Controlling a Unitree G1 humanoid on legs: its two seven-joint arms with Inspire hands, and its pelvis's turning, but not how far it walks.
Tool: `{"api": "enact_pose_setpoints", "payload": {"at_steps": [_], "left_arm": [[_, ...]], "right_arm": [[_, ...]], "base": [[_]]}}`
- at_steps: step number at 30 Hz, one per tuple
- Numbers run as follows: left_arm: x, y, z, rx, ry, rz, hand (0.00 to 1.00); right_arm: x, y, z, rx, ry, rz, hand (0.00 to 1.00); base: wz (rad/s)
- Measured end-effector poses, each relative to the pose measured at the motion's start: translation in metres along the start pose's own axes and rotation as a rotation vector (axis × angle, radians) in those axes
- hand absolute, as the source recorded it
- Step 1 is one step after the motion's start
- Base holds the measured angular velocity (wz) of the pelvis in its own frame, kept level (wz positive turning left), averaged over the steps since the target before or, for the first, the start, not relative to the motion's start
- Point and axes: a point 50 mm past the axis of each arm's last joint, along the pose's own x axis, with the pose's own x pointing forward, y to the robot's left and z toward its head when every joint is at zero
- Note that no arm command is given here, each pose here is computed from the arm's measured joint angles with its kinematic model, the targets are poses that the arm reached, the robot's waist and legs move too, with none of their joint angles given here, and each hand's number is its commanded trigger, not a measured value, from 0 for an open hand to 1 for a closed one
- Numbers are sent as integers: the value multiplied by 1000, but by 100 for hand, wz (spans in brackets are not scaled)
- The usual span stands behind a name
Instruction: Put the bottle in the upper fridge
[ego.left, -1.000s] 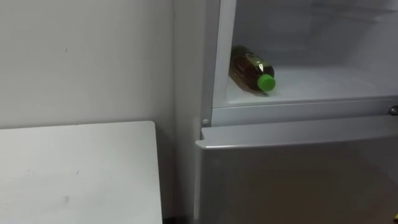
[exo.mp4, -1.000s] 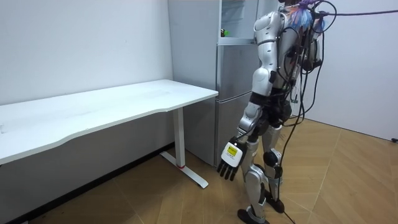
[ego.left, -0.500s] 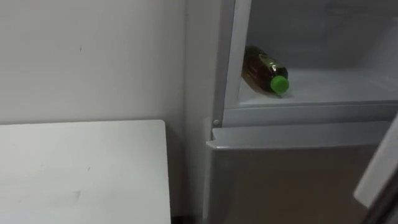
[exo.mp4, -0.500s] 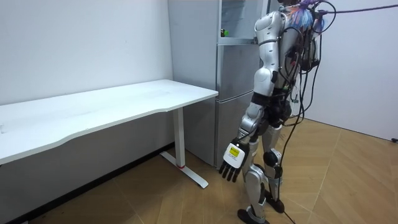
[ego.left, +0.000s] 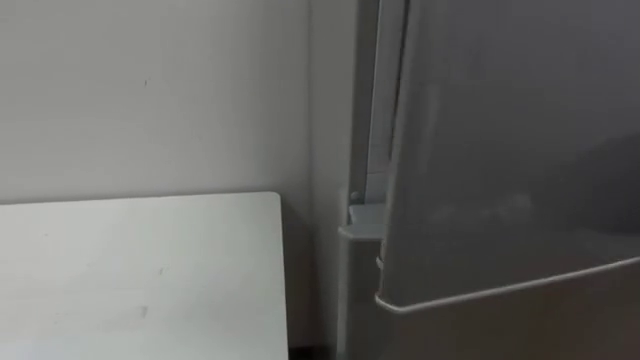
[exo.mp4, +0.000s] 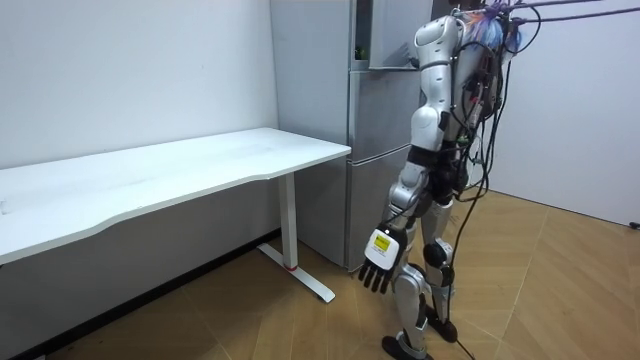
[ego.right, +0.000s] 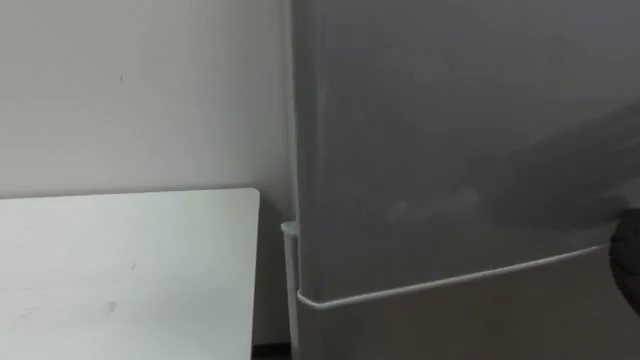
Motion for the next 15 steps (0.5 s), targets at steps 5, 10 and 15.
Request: {"api": "enact_pose_setpoints", "payload": {"at_steps": [5, 10, 15], "left_arm": [[1, -1, 7, 0, -18, -1, 0], [2, -1, 9, 1, -24, -1, 0], [1, -2, 9, 14, -22, -7, 0]], "right_arm": [[-4, 16, -1, 34, 14, 102, 0], [-7, 20, -4, 33, 26, 134, 0], [-7, 21, -7, 1, 17, 145, 0]], "base": [[4], [10], [1]]}}
